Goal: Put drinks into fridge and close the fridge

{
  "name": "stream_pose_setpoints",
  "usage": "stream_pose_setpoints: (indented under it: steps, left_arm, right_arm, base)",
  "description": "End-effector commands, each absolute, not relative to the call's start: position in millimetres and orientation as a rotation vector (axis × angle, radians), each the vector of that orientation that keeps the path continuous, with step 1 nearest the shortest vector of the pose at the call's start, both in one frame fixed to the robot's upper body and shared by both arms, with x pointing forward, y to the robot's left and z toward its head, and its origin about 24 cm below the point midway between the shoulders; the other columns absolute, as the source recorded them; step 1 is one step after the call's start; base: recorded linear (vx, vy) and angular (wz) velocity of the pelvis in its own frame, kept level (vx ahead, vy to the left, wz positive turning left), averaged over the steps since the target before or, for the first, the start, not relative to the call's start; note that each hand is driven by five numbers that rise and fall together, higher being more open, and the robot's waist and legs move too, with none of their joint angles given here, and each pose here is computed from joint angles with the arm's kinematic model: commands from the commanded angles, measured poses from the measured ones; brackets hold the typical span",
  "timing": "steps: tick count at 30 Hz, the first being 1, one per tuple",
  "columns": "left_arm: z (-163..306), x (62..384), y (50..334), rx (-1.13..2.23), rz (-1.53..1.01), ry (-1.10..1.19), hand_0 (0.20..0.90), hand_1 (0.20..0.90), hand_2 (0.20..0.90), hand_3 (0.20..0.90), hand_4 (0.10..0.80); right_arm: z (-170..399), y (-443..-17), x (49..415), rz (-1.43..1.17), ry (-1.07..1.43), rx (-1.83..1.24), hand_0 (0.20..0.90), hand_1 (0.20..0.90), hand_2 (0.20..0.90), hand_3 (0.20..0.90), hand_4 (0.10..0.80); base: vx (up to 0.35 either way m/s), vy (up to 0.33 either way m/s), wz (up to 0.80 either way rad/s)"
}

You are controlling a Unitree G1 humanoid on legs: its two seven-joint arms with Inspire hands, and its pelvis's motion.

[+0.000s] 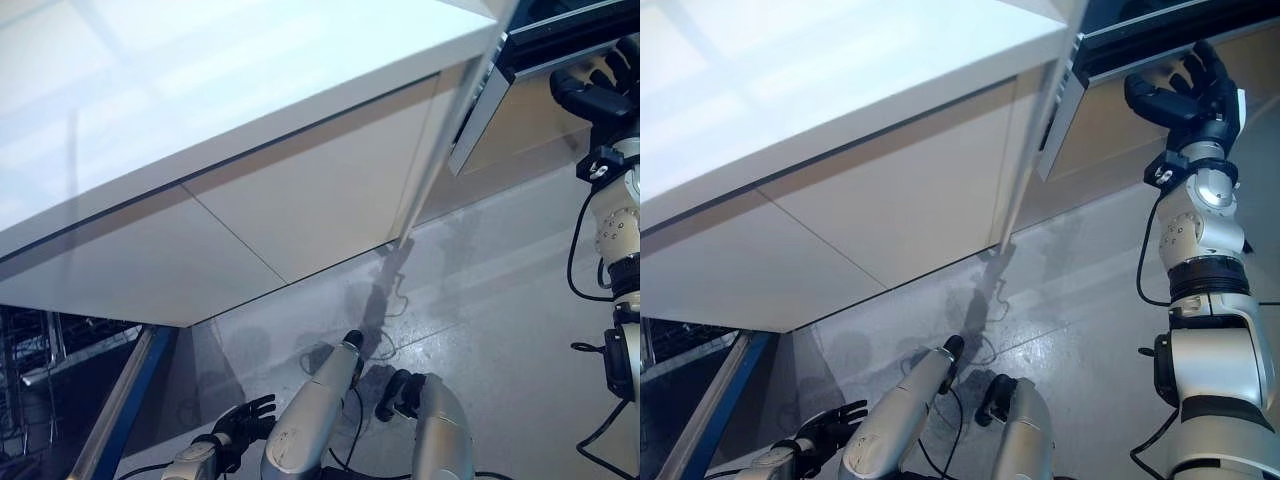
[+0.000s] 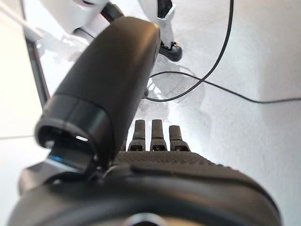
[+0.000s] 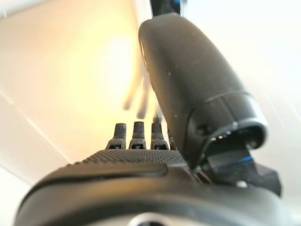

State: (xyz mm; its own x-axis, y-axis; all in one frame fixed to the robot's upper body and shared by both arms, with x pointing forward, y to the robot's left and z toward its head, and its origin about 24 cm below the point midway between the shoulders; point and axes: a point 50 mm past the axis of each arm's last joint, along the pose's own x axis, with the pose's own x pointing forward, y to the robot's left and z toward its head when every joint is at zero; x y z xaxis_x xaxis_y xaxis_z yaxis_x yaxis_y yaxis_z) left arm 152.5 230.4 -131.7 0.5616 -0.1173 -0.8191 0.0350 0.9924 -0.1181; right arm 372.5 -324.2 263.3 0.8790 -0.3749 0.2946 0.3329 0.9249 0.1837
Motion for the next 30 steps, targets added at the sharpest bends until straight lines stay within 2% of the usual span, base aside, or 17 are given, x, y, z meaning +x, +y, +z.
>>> stream_pose_setpoints:
  steps: [1, 11, 17, 24, 27, 30]
  left_arm:
    - [-127, 143, 251, -0.009, -0.114, 0.962, 0.9, 0.9, 0.9, 0.9, 0.8]
    - [-128, 134, 266, 0.051, -0.109, 1.012, 0.9, 0.9, 0.9, 0.9, 0.8]
    - [-128, 134, 270, 0.087, -0.109, 1.027, 0.9, 0.9, 0.9, 0.9, 0.8]
    - [-129, 140, 264, 0.063, -0.096, 1.059, 0.9, 0.9, 0.9, 0.9, 0.8]
    - [-128, 142, 260, 0.022, -0.072, 1.06, 0.9, 0.9, 0.9, 0.9, 0.8]
    - [-131, 138, 255, -0.009, -0.06, 1.063, 0.9, 0.9, 0.9, 0.9, 0.8]
  right_arm:
    - [327, -290, 372, -0.174, -0.545, 0.027, 0.9, 0.9, 0.9, 0.9, 0.8]
    - [317, -297, 372, -0.232, -0.51, 0.023, 0.9, 0.9, 0.9, 0.9, 0.8]
    - [299, -302, 372, -0.225, -0.462, 0.043, 0.9, 0.9, 0.9, 0.9, 0.8]
    - [208, -273, 372, -0.01, -0.29, 0.224, 0.9, 0.9, 0.9, 0.9, 0.8]
    - [144, -247, 356, 0.055, -0.14, 0.245, 0.9, 0.9, 0.9, 0.9, 0.8]
    - [74, -233, 324, 0.095, 0.052, 0.238, 0.9, 0.9, 0.9, 0.9, 0.8]
  base:
    - [0.111, -0.004, 0.23]
    - [0.058, -0.041, 0.09]
    - [-0.056, -0.065, -0.1]
    - [-0.032, -0.067, -0.44]
    - [-0.001, -0.067, -0.69]
    - [0.058, -0.066, -0.54]
